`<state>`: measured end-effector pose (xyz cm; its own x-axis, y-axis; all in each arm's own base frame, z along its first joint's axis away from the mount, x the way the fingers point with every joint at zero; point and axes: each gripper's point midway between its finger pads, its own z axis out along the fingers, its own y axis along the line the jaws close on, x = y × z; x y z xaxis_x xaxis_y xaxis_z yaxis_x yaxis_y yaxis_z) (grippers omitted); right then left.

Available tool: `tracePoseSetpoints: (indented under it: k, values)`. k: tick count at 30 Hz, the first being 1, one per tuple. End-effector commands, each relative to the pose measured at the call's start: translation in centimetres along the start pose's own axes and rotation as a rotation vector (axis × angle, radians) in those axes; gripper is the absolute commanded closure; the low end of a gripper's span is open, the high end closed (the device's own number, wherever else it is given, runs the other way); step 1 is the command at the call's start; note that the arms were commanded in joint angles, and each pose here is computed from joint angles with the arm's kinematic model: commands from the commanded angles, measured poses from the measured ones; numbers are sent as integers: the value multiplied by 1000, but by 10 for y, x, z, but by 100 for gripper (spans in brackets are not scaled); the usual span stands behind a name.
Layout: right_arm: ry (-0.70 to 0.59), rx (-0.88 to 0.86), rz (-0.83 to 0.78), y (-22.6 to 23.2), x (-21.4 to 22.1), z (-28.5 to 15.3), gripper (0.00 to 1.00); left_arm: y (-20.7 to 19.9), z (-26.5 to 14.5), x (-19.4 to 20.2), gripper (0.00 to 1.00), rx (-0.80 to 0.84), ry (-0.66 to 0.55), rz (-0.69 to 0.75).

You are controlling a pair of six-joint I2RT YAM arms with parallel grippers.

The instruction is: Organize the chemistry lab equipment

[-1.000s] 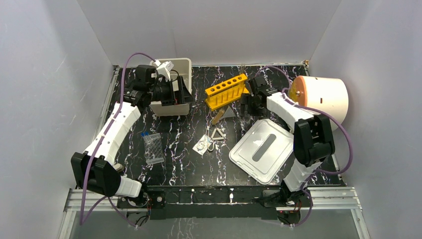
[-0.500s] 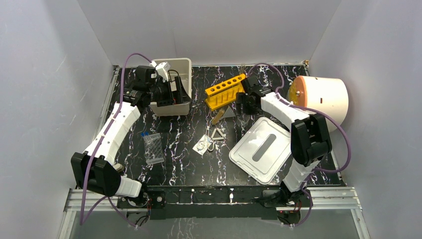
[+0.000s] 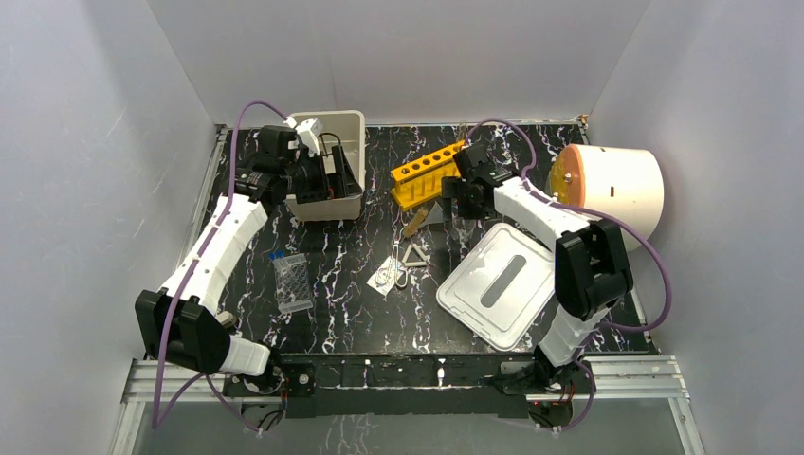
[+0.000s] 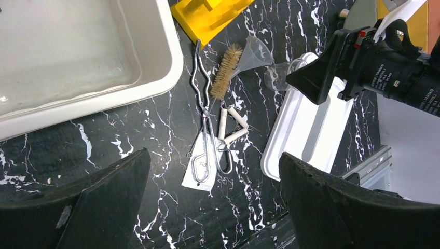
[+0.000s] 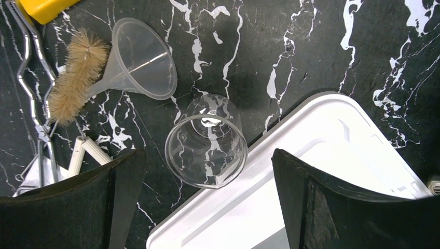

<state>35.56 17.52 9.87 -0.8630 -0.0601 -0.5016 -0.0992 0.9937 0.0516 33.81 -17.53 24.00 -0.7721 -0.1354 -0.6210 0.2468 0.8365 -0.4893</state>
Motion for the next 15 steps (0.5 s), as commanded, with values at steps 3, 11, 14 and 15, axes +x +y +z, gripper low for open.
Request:
tracePoseSetpoints:
  k: [3,11,14,15]
  values:
    - [16,26,-27,-1,3,15,8,3,-16,-9,6,-57,-50,15]
    - [-12,2,-56,7,-5,21,27,20,-24,-14,4,-173,-81,-3]
    - [-28,3,-64,8,-9,20,37,20,-25,-14,4,-178,-83,-6]
    - [-32,5,-66,9,-10,20,41,20,-26,-14,4,-178,-83,-8]
